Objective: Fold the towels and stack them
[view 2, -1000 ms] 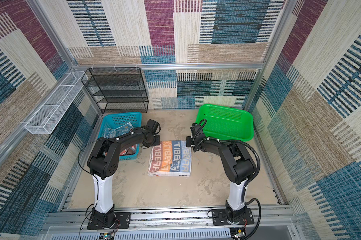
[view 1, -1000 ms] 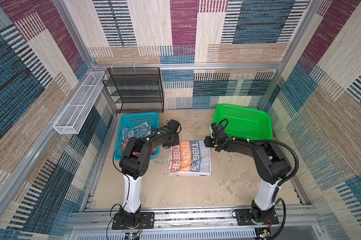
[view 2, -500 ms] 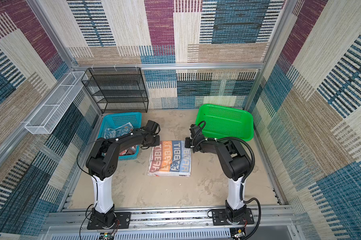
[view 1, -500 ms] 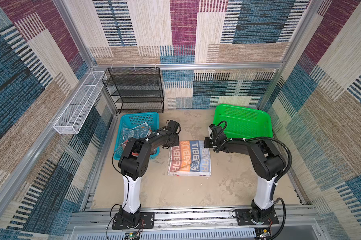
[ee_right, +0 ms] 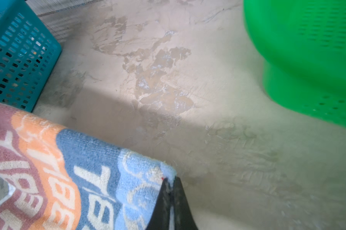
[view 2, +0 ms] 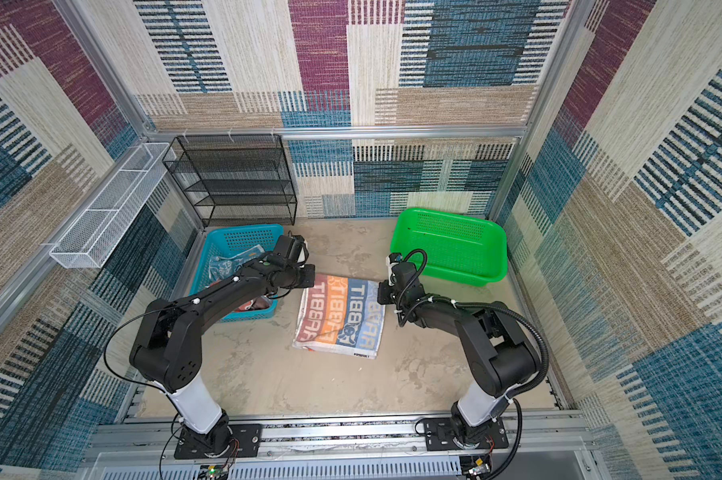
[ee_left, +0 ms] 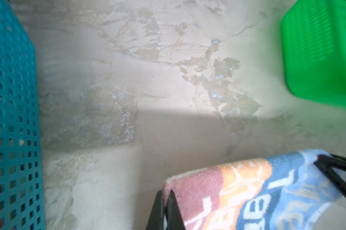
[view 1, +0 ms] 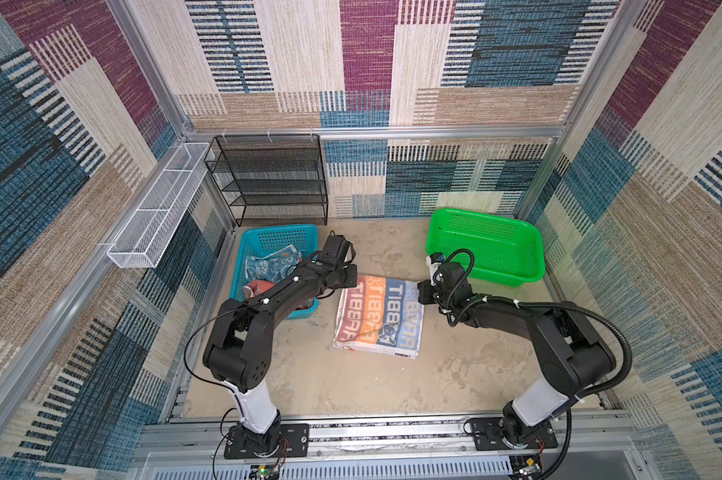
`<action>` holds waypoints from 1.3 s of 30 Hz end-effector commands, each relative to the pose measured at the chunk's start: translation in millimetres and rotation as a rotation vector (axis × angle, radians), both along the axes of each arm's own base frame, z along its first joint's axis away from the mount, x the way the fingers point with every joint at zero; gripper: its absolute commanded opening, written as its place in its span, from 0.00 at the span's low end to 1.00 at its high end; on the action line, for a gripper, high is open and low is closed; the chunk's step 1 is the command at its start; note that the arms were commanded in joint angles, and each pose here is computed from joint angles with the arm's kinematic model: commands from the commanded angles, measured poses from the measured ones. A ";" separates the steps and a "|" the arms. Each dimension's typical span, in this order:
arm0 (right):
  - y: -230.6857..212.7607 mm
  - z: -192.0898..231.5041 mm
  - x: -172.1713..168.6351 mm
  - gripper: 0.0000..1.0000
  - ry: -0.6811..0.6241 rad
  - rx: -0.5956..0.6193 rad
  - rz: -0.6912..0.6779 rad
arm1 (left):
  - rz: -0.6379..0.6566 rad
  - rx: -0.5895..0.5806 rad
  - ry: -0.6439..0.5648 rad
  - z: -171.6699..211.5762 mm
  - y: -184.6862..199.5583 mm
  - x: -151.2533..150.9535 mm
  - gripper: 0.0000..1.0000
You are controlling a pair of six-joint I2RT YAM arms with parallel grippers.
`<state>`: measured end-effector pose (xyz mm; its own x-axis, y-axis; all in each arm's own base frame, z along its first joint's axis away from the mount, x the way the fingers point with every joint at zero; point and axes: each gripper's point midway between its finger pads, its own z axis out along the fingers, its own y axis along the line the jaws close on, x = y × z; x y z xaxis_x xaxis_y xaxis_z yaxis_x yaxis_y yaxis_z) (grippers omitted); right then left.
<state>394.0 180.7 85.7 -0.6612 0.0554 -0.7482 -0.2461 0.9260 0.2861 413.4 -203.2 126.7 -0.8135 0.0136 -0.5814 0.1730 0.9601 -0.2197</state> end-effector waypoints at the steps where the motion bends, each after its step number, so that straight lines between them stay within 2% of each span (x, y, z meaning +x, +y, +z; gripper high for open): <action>1: -1.4 32.5 0.5 0.00 -0.133 0.003 0.023 | -0.046 -0.016 -0.051 22.6 -3.0 -6.6 0.00; 7: 4.0 80.7 -25.3 0.00 -0.259 0.034 0.133 | -0.054 -0.032 -0.112 55.9 5.6 -23.7 0.00; 12: 1.7 105.7 -44.1 0.00 -0.330 0.055 0.168 | -0.064 -0.035 -0.122 59.7 9.4 -32.9 0.00; 15: -0.4 107.2 -47.0 0.00 -0.342 0.054 0.165 | -0.061 -0.002 -0.116 52.9 11.3 -26.6 0.00; 26: -3.5 81.1 -22.7 0.00 -0.317 0.052 0.081 | -0.056 0.036 -0.121 34.2 -0.1 18.7 0.00; 35: -4.5 72.1 4.4 0.00 -0.272 0.080 -0.019 | -0.070 0.040 -0.116 24.7 -9.0 35.4 0.00; 39: -0.5 71.7 10.5 0.00 -0.281 0.098 -0.018 | -0.066 0.043 -0.124 25.6 -10.4 42.7 0.00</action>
